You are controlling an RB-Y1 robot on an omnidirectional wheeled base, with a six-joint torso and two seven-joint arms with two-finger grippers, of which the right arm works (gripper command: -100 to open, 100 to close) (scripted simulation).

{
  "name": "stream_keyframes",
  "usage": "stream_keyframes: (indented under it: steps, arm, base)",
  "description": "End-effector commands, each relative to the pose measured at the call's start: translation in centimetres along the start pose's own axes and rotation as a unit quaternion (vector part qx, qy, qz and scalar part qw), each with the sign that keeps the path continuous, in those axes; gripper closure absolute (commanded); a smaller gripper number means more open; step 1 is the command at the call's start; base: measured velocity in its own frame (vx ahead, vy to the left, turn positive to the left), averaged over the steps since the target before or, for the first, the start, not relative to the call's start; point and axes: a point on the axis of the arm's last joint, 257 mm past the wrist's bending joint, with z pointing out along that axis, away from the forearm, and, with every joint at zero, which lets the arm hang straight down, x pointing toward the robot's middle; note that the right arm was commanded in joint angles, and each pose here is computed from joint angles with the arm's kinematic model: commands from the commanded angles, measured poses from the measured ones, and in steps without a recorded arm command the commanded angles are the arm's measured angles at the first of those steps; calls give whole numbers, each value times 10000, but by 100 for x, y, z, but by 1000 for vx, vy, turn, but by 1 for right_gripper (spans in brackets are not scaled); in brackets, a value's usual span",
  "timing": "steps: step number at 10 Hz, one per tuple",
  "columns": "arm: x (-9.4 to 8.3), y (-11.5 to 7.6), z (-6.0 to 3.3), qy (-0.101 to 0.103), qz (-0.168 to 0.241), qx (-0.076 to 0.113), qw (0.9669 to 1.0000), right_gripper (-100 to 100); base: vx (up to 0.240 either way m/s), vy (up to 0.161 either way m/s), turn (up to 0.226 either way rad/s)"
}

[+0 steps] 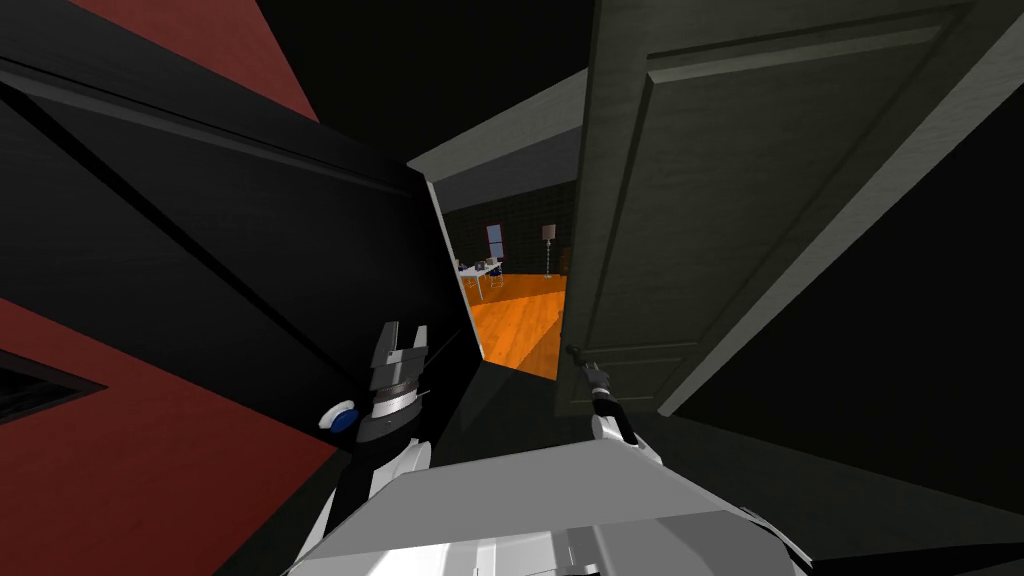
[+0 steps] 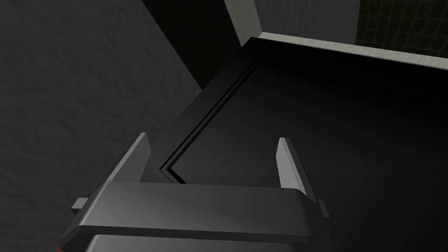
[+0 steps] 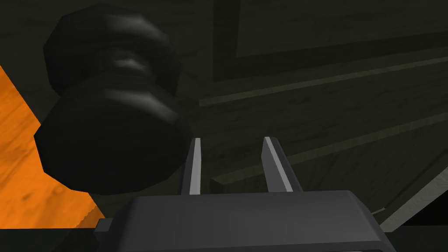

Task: Pull the door open

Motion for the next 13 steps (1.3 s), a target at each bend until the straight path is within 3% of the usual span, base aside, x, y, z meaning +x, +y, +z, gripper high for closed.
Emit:
stream_keyframes:
  steps: [1,6,7,9,10,11,13]
  arm:
    - [140,-197,97,97,78,119,9999,-100]
    - [140,-197,97,97,78,119,9999,-100]
    - [169,-225,167,56,102,135,9998,-100]
    - [169,-225,167,56,102,135,9998,-100]
    - [49,-67,124,-80,48,28,10000,-100]
    - [49,-67,124,-80,48,28,10000,100]
    - [49,-67,124,-80,48,28,10000,100]
  base:
    - [-20,36,-1]
    - [1,6,3]
    - [-4,13,-32]
    - [-11,11,3]
    - [5,-20,-40]
    - [8,-18,9]
    - [-3,6,-2]
